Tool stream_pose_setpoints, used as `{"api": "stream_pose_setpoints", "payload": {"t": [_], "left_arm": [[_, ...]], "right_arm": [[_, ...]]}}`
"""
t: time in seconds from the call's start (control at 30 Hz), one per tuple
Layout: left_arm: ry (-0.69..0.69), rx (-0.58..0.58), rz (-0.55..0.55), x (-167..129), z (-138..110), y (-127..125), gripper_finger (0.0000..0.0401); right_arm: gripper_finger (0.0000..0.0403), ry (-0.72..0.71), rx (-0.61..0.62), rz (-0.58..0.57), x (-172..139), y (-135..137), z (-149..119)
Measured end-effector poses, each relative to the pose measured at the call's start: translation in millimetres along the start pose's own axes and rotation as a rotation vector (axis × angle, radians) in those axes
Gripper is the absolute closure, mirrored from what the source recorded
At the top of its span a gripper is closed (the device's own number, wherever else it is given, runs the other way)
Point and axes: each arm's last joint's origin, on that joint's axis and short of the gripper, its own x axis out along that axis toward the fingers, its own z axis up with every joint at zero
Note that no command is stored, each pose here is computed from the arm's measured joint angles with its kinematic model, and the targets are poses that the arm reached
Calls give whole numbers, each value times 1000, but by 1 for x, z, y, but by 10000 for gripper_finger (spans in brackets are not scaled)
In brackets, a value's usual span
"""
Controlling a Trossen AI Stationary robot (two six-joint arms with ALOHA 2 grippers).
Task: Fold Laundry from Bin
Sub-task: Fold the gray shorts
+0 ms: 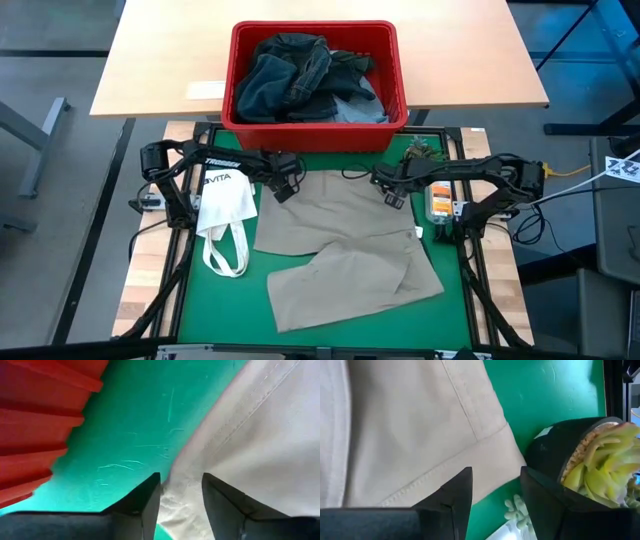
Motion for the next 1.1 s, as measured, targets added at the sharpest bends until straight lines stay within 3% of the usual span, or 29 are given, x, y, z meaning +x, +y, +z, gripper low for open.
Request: {"api": "stream_pose_setpoints", "payload": {"t": [0.27,0.5,0.7,1.1], "left_arm": [[27,88,-13,-39,13,-12,256],[80,255,-37,-80,1,-39,264],[45,357,-212,-117,-26,-69,266],[45,361,-349,-165,-105,-131,266]], "right_arm": [[237,-48,24,6,-18,-10,-9],[237,-142,82,68,-43,-24,-22],[237,-220,82,291,-61,-23,-31],[237,-416,-75,454,-103,39,-43]]}}
